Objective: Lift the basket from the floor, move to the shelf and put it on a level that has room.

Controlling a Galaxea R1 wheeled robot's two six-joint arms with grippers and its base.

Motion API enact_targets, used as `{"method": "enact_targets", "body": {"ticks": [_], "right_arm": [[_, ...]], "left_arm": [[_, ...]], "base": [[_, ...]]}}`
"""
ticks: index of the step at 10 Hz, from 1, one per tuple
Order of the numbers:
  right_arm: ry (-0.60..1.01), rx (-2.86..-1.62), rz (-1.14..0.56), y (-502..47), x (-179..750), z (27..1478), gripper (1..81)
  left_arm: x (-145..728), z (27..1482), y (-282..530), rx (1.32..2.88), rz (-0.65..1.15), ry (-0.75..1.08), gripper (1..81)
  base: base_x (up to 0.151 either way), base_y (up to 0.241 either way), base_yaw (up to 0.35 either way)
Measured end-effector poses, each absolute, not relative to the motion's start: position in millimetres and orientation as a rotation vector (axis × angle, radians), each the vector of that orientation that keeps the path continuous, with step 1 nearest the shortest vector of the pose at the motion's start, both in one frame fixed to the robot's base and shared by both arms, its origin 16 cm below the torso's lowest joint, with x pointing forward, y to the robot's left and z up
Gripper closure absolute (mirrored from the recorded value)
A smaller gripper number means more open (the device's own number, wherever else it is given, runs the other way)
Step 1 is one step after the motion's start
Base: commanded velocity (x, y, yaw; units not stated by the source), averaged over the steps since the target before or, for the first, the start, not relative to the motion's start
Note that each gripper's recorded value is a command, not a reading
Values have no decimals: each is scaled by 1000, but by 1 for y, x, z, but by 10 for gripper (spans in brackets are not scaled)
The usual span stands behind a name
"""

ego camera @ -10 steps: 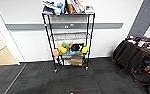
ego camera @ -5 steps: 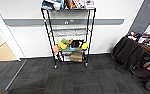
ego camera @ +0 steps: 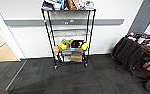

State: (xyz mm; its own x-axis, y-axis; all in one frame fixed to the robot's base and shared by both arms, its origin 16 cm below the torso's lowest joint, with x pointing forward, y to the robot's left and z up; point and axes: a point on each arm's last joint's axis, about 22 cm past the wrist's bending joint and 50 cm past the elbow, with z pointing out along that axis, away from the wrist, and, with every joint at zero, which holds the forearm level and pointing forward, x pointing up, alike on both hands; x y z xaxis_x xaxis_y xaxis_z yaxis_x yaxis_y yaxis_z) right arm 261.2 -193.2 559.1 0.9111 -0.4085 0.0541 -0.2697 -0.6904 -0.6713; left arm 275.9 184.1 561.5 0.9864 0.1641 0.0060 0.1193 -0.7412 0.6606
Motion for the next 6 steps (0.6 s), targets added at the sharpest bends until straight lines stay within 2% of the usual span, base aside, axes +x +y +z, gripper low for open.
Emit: {"method": "enact_targets", "body": {"ticks": [6], "right_arm": [[424,-2342,-401,-196,284,602,811]], "left_arm": [[300,608,181,2396,236,134,811]], "base": [[0,0,0]]}}
